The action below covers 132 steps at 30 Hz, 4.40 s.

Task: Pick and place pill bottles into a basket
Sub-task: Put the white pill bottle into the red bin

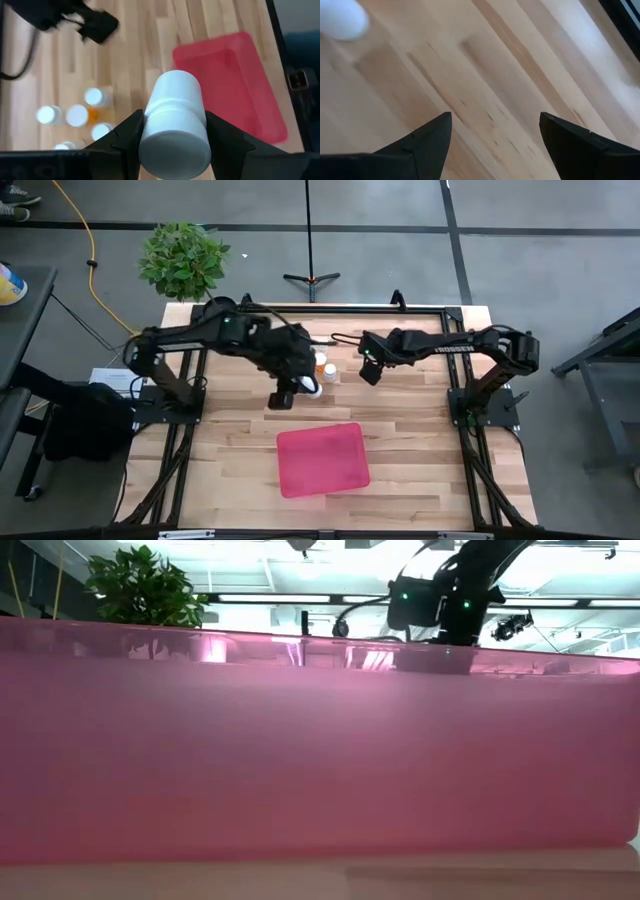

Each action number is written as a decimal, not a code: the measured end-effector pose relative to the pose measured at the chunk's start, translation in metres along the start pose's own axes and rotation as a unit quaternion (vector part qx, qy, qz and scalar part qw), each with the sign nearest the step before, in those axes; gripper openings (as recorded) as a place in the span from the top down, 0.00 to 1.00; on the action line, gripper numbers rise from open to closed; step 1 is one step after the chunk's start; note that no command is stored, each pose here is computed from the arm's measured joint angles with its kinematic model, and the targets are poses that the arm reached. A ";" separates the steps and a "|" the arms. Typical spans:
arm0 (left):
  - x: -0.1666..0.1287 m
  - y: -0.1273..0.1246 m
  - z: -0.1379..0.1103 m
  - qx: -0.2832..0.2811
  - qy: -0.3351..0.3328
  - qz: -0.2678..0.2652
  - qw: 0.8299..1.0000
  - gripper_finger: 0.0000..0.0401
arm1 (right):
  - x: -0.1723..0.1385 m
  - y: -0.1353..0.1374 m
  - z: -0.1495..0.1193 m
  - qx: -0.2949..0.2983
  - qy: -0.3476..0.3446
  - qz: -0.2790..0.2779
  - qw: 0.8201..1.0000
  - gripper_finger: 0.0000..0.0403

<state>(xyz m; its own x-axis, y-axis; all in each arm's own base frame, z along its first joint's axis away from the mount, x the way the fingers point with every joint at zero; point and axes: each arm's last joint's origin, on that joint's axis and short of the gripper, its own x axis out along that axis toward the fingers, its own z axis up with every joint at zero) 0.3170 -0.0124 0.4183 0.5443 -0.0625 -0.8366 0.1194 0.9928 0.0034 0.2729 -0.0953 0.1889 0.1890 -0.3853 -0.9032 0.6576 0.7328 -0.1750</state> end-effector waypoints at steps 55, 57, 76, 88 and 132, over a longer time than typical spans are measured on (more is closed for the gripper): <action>0.240 -0.080 0.017 0.105 0.166 0.029 0.980 0.48 | 0.000 -0.007 -0.010 -0.045 0.048 -0.046 0.997 0.28; 0.242 -0.080 0.018 0.107 0.164 0.027 0.980 0.48 | 0.000 -0.007 -0.010 -0.045 0.048 -0.046 0.997 0.28; 0.244 -0.082 0.024 0.101 0.126 0.013 0.987 0.48 | 0.000 -0.007 -0.010 -0.049 0.048 -0.046 0.997 0.28; 0.273 -0.083 0.014 0.112 0.155 0.008 0.982 0.49 | 0.000 -0.007 -0.010 -0.048 0.048 -0.045 0.997 0.28; 0.133 -0.059 0.050 0.084 0.106 0.164 0.977 0.26 | -0.001 -0.006 -0.014 -0.050 0.071 -0.026 0.996 0.28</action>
<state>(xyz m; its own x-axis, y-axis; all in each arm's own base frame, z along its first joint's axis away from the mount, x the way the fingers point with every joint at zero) 0.4234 -0.0840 0.3340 0.3948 0.2960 -0.8698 0.1114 0.9243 0.3651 0.2587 -0.0916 0.1851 0.0462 -0.3467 -0.9368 0.5871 0.7682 -0.2554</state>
